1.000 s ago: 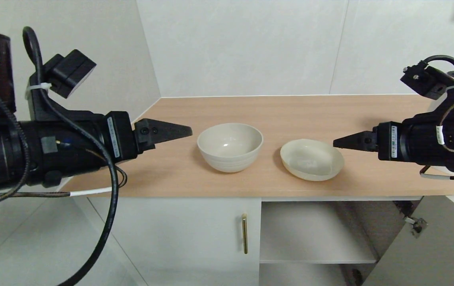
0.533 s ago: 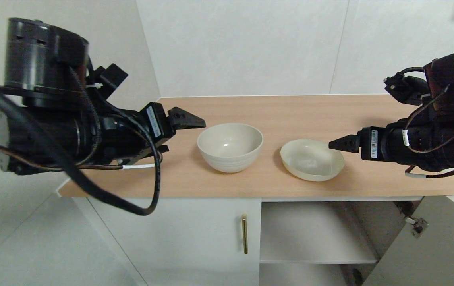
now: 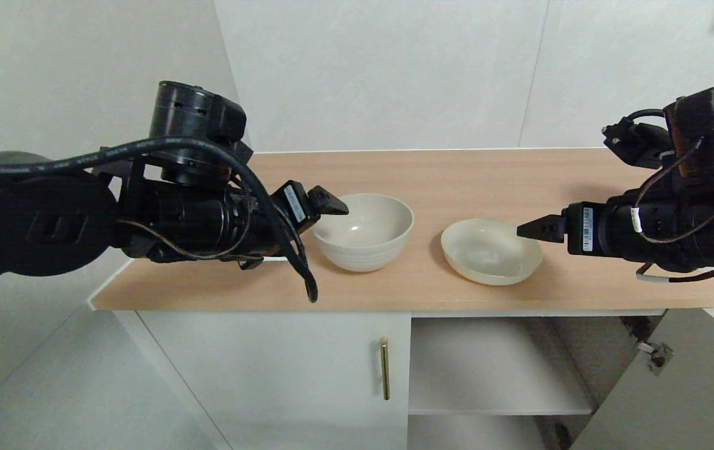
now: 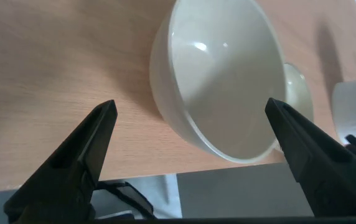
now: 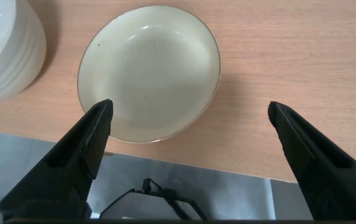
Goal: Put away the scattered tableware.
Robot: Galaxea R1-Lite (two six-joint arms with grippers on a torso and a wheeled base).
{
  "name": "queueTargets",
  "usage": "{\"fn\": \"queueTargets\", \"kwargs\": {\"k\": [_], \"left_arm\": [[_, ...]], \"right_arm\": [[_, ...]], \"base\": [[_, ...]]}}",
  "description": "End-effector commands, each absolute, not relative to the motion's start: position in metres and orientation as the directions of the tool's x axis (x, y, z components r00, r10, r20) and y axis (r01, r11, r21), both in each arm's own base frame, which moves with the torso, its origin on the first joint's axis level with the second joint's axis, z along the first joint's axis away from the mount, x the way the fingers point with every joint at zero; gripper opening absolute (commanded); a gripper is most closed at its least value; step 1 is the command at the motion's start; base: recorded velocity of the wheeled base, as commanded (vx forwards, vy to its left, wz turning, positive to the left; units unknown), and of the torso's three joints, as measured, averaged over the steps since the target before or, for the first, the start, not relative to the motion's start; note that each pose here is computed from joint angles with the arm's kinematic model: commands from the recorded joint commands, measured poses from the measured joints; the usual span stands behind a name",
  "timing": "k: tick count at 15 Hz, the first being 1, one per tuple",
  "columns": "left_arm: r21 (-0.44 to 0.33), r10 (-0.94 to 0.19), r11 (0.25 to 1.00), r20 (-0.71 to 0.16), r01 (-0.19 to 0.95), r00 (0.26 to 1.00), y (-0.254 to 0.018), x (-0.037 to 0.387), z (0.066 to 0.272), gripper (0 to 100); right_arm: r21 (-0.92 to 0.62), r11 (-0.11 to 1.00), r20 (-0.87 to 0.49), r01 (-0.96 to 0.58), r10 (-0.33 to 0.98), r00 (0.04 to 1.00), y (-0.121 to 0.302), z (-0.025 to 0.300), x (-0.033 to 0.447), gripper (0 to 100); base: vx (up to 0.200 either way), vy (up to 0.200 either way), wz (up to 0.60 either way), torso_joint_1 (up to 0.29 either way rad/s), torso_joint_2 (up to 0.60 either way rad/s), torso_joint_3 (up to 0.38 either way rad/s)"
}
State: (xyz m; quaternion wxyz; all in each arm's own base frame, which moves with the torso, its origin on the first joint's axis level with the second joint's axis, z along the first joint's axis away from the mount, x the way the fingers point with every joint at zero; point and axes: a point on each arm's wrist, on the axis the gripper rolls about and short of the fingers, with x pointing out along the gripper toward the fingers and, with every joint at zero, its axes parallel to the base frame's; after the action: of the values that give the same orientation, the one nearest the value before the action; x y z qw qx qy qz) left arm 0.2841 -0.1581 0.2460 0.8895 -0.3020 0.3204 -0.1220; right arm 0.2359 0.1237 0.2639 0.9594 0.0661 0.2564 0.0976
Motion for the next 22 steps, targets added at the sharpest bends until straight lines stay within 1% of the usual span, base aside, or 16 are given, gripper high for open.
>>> {"fn": "queueTargets", "kwargs": {"k": [1,6,7,16,17,19,22], "left_arm": [[-0.606,-0.405,0.795,-0.518,0.011,0.753,-0.162,0.29,0.237,100],[-0.603,-0.402,0.798,-0.525,0.006,0.751,-0.163,0.292,0.235,100],[-0.602,-0.401,0.798,-0.526,0.005,0.75,-0.163,0.292,0.234,0],[-0.611,-0.409,0.791,-0.507,0.018,0.758,-0.16,0.287,0.242,0],[-0.612,-0.41,0.791,-0.506,0.019,0.759,-0.16,0.287,0.242,0],[-0.614,-0.411,0.789,-0.501,0.022,0.762,-0.159,0.285,0.244,0],[-0.617,-0.413,0.787,-0.494,0.026,0.765,-0.158,0.283,0.247,0]], "right_arm": [[0.177,0.972,-0.477,-0.154,0.222,0.85,0.123,0.264,0.235,100],[0.176,0.972,-0.479,-0.154,0.221,0.85,0.123,0.264,0.235,100],[0.176,0.972,-0.479,-0.154,0.221,0.85,0.123,0.264,0.235,100],[0.178,0.972,-0.476,-0.156,0.223,0.85,0.124,0.265,0.236,100],[0.17,0.975,-0.488,-0.145,0.211,0.847,0.126,0.261,0.241,100],[0.126,0.988,-0.503,-0.084,0.137,0.853,0.131,0.251,0.253,100],[0.125,0.991,-0.495,-0.04,0.097,0.863,0.14,0.239,0.269,100]], "base": [[0.0,0.0,0.0,0.0,0.0,0.0],[0.0,0.0,0.0,0.0,0.0,0.0],[0.0,0.0,0.0,0.0,0.0,0.0],[0.0,0.0,0.0,0.0,0.0,0.0],[0.0,0.0,0.0,0.0,0.0,0.0],[0.0,0.0,0.0,0.0,0.0,0.0],[0.0,0.0,0.0,0.0,0.0,0.0]]}}
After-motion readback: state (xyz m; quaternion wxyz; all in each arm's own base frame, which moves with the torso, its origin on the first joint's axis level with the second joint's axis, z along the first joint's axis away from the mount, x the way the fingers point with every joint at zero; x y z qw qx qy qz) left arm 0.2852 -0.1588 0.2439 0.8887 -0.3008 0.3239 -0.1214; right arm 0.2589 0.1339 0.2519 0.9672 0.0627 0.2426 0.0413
